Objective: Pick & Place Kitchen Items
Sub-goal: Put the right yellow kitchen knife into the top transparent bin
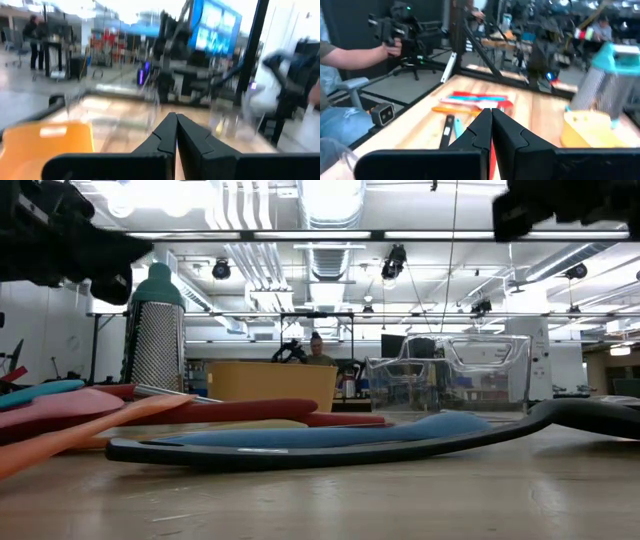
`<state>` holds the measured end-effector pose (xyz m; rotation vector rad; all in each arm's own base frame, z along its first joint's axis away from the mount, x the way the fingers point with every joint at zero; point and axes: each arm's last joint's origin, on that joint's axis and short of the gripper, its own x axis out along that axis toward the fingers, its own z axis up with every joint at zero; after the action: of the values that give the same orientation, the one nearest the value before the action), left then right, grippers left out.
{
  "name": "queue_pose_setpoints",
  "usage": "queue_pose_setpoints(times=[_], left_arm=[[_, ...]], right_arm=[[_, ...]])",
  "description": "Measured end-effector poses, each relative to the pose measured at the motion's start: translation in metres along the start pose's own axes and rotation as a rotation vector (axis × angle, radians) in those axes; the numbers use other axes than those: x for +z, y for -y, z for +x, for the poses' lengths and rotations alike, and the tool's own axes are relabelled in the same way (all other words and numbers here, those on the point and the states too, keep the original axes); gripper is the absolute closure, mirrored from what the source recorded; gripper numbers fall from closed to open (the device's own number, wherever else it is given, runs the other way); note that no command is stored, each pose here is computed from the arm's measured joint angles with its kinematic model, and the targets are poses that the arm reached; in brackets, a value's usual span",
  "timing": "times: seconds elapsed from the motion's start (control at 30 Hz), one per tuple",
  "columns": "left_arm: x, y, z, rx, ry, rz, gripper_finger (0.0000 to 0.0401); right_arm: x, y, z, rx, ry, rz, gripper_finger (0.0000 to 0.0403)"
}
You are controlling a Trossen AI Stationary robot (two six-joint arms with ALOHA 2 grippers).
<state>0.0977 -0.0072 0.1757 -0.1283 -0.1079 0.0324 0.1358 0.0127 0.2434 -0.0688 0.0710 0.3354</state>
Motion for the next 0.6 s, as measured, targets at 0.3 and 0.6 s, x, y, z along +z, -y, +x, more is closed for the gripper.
queue_pose_setpoints(times=[0.3,0.6], left_arm=[[0.023,0.002,-0.003,-0.029,0.216,-0.073,0.0387],[0.027,0.008,0.004,-0.133,0.170,-0.237,0.0385]], right_arm=[[-0.020,-0.006,-0.036,-0.048,0.091,0.053,0.0394],[-0.043,-0.012,-0.046,-0.050,0.153,0.048,0.0394]])
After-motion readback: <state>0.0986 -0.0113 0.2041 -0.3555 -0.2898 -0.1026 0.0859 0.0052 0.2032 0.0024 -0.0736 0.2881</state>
